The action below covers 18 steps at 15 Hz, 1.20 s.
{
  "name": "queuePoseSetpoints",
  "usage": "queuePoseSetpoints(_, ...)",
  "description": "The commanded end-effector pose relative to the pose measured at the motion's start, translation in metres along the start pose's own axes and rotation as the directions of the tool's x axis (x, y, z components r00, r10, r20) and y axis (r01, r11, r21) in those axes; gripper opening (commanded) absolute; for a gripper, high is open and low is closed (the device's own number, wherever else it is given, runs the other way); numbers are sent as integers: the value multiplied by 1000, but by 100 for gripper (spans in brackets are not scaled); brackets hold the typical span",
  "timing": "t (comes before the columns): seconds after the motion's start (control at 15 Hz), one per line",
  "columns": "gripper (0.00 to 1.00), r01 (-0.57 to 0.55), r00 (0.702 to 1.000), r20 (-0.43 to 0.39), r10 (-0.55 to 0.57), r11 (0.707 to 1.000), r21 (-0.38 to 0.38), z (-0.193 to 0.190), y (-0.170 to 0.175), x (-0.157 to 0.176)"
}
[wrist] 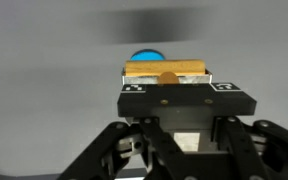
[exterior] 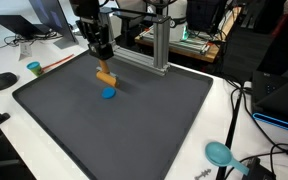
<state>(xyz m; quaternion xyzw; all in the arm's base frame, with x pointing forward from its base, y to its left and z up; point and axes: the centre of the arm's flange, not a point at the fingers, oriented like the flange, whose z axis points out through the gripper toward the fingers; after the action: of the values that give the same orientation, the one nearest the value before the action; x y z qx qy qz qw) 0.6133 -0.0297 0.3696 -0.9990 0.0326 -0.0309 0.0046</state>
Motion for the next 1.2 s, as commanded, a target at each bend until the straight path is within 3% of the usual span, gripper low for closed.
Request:
queuePoseSetpoints(0.0, 22, -52, 999, -4, 52, 999, -10, 17, 6, 8)
queuePoseSetpoints(1.13, 22, -215, 976, 10, 216, 975, -48, 52, 5, 25)
